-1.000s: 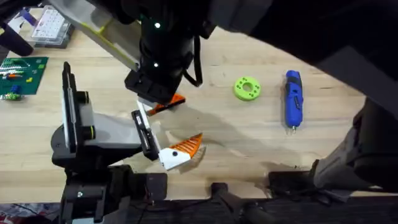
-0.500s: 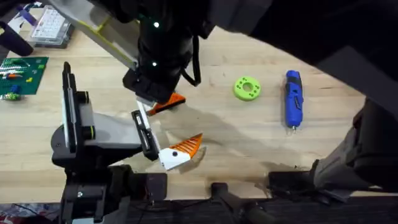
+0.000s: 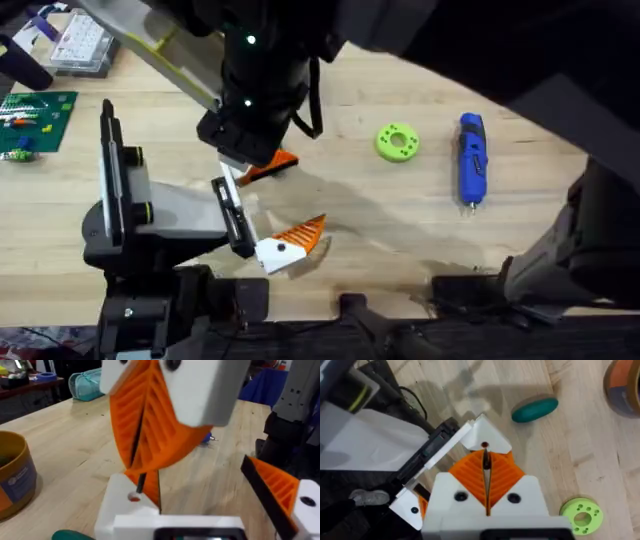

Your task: Pick up the gripper from the table and insert it into the empty holder that is missing its gripper. Then pick up a screw, insert it into the mounting hole, and use the screwdriver to tighten it. Finally, clean up the table by picking up the vegetable and placing it into the bucket.

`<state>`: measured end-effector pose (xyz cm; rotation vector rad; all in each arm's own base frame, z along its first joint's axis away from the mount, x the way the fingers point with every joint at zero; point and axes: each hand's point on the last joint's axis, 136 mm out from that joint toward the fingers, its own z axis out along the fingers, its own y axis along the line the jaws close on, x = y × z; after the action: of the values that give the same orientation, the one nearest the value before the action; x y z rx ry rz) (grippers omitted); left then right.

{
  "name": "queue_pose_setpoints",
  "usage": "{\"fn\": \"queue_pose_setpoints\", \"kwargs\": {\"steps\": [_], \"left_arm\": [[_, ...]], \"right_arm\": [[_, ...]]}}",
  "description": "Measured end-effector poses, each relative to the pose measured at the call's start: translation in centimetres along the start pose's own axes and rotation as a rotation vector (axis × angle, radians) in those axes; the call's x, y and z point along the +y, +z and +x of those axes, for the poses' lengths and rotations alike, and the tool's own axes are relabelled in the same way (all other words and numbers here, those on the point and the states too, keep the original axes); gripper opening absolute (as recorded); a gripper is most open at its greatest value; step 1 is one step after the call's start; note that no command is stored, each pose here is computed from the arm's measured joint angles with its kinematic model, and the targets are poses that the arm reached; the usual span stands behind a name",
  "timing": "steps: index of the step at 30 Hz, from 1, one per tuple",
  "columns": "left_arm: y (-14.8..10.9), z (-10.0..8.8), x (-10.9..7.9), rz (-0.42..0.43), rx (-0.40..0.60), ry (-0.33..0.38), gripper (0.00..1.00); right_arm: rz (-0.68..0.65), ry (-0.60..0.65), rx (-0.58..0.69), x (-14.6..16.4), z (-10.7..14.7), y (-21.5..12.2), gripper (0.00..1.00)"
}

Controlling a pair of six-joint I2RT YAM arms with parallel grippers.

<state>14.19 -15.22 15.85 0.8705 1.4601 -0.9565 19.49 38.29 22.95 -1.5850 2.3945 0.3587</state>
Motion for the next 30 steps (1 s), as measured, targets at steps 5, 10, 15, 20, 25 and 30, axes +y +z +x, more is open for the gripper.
{"fn": "queue_pose_setpoints", "kwargs": {"steps": [5,10,15,20,25,30], "left_arm": [[0.0,0.0,0.0,0.0,0.0,-0.001,0.987],[0.0,0.0,0.0,0.0,0.0,0.0,0.986],[0.0,0.0,0.0,0.0,0.0,-0.01,0.987],[0.0,0.0,0.0,0.0,0.0,-0.012,0.987],[0.0,0.0,0.0,-0.002,0.0,-0.011,0.987],[0.0,0.0,0.0,-0.003,0.001,-0.018,0.987]], "right_arm": [[0.0,0.0,0.0,0.0,0.0,0.0,0.012],[-0.001,0.002,0.016,-0.1,0.1,0.6,0.012],[-0.008,0.005,0.047,-0.1,0.3,1.8,0.012],[-0.009,0.005,0.048,-0.1,0.2,2.0,0.012],[-0.008,0.005,0.043,-0.1,0.1,2.0,0.012],[-0.009,0.005,0.045,-0.1,0.1,2.2,0.012]]}}
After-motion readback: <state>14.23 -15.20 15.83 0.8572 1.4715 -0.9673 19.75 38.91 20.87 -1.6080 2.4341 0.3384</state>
